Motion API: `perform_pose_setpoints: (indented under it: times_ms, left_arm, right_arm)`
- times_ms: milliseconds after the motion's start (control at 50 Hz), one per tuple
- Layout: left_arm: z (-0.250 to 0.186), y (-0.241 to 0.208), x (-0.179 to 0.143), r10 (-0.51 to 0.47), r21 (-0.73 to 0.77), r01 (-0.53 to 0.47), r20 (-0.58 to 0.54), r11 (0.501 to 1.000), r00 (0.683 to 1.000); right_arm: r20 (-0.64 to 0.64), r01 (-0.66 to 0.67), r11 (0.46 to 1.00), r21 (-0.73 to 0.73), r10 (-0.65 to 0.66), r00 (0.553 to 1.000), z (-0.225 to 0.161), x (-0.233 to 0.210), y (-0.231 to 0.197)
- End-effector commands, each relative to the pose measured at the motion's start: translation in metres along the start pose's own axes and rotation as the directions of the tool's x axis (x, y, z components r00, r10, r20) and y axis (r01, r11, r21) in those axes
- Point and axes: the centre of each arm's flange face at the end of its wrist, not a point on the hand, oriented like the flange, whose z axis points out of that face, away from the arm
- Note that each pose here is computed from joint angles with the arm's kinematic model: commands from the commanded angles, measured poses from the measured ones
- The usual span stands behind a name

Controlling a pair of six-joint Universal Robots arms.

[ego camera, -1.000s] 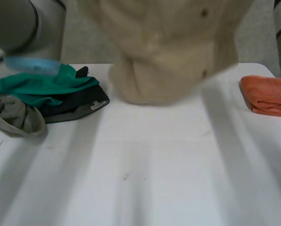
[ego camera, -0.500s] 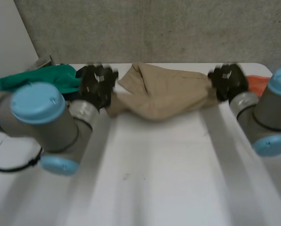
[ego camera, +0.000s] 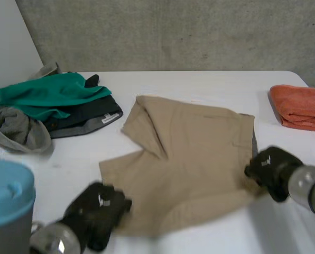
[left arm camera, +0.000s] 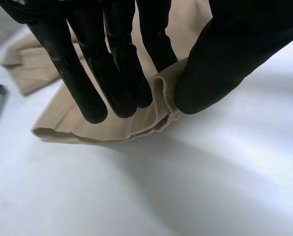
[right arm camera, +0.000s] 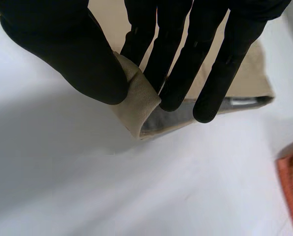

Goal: Fold the laundry.

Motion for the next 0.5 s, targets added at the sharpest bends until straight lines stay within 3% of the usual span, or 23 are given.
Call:
perform_pose_setpoints:
  times_ms: [20,160,260,340,500]
  left_arm:
    - [-0.009,-0.005,0.01,0.033,0.048,-0.031,-0.024,0.998,0.999]
    - [0.012,-0.042,-0.02,-0.02,0.243,-0.008,0.111,0.97,0.994]
    - [0.052,-0.066,-0.059,-0.087,0.383,-0.005,0.221,0.924,0.971]
    - [0.095,-0.076,-0.074,-0.08,0.444,-0.025,0.217,0.896,0.973]
    - [0.18,-0.07,-0.089,-0.004,0.442,-0.055,0.132,0.896,0.991]
  right_arm:
    - [0.065,0.066,0.996,-0.057,-0.062,0.996,-0.012,-0.016,0.02]
    - [-0.008,0.002,1.0,-0.011,-0.002,1.0,0.0,-0.013,0.023]
    - [-0.026,-0.017,1.0,0.013,0.017,1.0,0.003,-0.014,0.022]
    - [-0.028,-0.025,0.999,0.03,0.026,0.999,0.004,-0.014,0.021]
    - [-0.049,-0.051,0.997,0.054,0.054,0.997,0.009,-0.012,0.021]
